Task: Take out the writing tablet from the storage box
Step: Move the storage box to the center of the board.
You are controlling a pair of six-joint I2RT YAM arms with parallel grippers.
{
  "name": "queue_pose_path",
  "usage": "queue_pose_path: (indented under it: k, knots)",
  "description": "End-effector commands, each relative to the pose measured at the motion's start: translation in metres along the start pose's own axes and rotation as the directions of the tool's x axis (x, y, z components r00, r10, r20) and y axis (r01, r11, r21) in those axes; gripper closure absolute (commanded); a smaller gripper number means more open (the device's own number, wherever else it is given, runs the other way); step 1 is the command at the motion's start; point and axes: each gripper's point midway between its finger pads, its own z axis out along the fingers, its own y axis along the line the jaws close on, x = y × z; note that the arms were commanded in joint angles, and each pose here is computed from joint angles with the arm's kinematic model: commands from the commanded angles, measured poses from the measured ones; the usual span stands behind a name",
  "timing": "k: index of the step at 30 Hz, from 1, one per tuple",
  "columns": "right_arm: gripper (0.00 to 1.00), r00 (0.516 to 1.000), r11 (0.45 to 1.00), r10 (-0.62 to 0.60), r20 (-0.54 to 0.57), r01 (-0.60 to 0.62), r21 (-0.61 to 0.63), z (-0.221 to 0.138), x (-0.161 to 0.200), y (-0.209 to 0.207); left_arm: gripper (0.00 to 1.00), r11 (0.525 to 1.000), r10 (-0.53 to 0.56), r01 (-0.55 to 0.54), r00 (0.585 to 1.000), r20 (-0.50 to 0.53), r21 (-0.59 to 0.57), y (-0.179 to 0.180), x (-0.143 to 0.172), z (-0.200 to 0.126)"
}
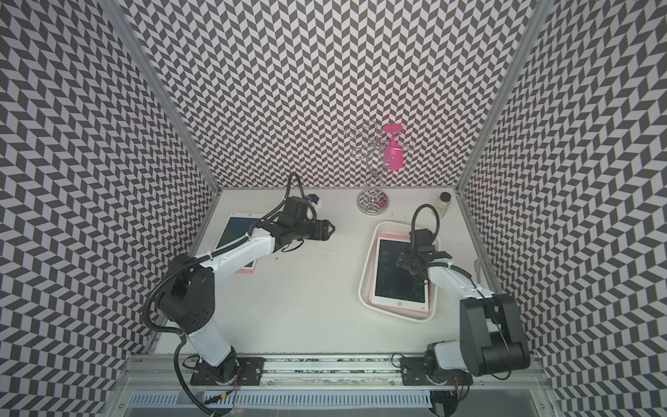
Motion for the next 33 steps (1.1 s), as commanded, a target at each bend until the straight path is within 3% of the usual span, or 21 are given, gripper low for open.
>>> queue_pose_path:
  k: [1,20,27,33]
  knots:
    - [0.01,0.999,0.999,0.028,0.021,-0.028,0.022,0.001,0.000,-0.008,0.27,0.998,-0.006,0.008,1.000,-0.031,0.069,-0.027,0.011,0.018]
    - [0.01,0.999,0.999,0.001,-0.039,-0.003,-0.050,0.014,0.015,-0.001,0.29,0.972,0.059,-0.030,0.991,-0.120,0.232,-0.120,0.045,0.068]
    - [0.01,0.997,0.996,-0.027,-0.075,0.020,-0.089,0.019,0.024,0.005,0.29,0.978,0.093,-0.057,0.980,-0.176,0.200,-0.131,0.063,0.098]
    - [0.01,0.995,0.991,-0.051,-0.085,0.040,-0.125,0.019,0.028,0.010,0.31,0.993,0.089,-0.069,0.971,-0.222,0.099,-0.112,0.073,0.119]
